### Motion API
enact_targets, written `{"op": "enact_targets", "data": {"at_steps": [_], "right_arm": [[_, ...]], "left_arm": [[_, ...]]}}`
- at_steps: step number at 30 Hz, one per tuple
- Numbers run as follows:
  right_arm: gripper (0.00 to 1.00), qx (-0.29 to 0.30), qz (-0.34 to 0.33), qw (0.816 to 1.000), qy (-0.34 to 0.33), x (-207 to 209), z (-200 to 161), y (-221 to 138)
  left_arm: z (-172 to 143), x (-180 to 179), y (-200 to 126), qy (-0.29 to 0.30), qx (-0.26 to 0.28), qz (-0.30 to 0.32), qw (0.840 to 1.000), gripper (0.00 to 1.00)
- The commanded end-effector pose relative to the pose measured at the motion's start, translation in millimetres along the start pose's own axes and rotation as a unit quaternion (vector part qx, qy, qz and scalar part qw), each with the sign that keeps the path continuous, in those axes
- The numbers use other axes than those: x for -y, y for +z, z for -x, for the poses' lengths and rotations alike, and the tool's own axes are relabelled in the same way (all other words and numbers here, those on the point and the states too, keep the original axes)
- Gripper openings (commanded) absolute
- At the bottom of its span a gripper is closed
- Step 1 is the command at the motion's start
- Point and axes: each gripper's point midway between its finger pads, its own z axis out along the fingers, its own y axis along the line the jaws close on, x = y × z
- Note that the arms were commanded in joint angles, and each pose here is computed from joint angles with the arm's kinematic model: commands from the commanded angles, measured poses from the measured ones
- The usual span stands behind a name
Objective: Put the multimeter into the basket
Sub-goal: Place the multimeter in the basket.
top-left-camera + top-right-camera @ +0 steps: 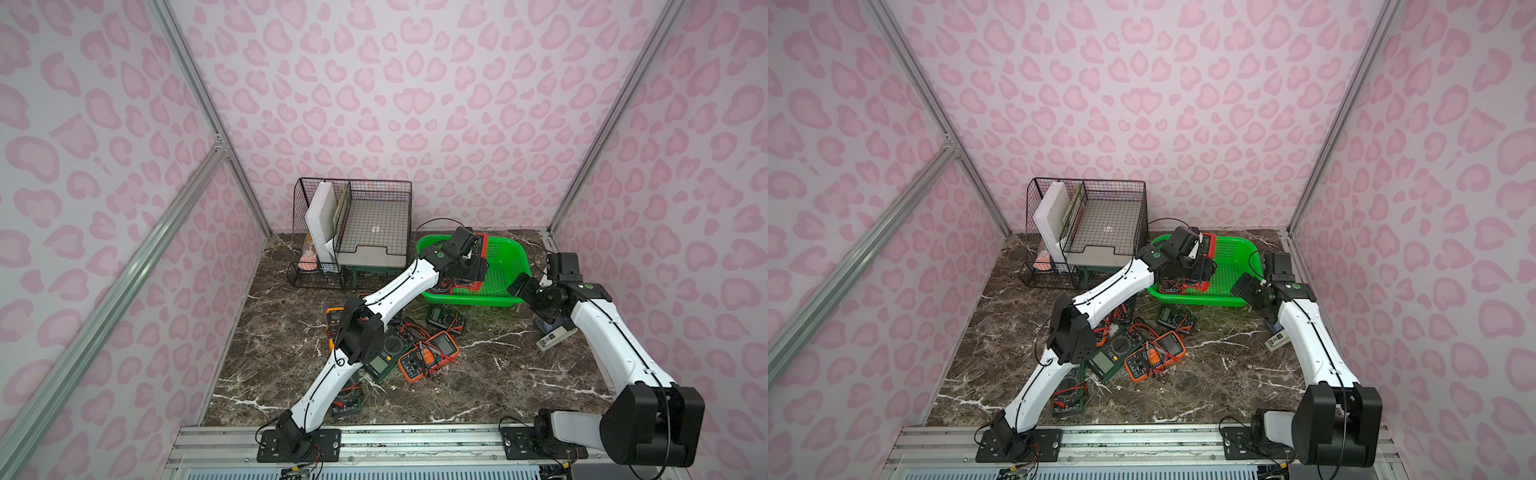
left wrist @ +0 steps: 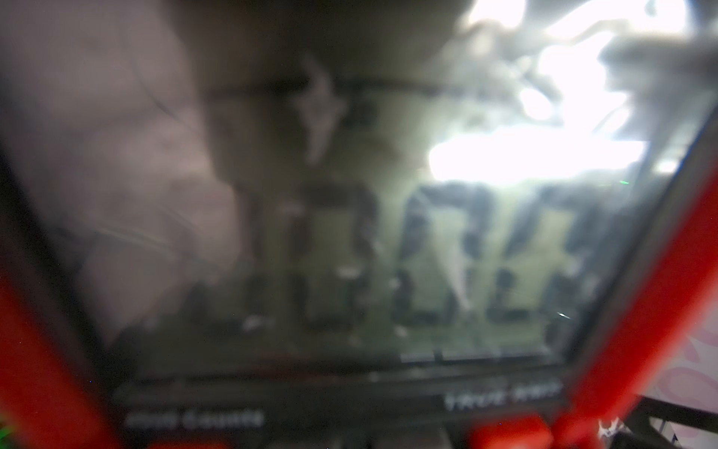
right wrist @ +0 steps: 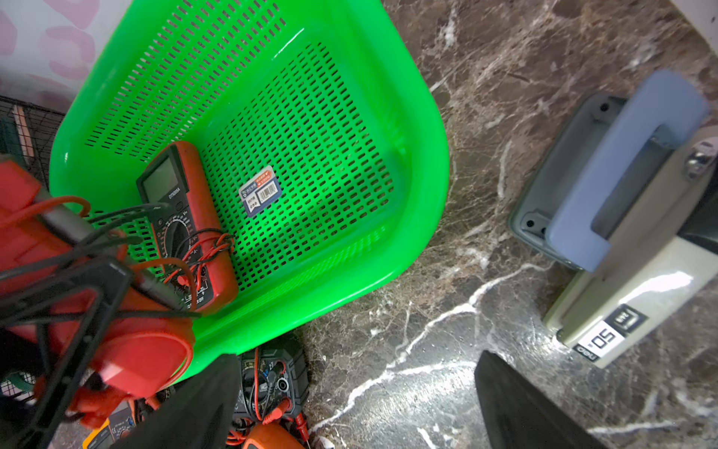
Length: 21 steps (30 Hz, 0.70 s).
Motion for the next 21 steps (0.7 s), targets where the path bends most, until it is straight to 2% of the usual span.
{"op": "enact_targets", "data": {"at_steps": [1,11,19,21], "right_arm": [[0.99,0.001,0.014,1.0,-0.009,-4.8,0.9,1.6],[0.99,-0.001,0.016,1.0,-0.021,-4.5,-0.9,3.7],[0.99,-0.004,0.012,1.0,-0.028,-4.9,1.3,7.0],[0.99,-0.007,0.01,1.0,-0.029,-4.9,1.6,8.6]], "left_arm": [[19.5,9.9,3.6,0.001,0.039,-0.025,0.999,0.05],[13.8,-6.3,30.6,-0.016,0.04,-0.018,0.999,0.14],[2.8,-17.1,48.5,-0.032,0.03,-0.011,0.999,0.33],[0.3,-19.5,51.3,-0.035,0.028,-0.009,0.999,0.41]]}}
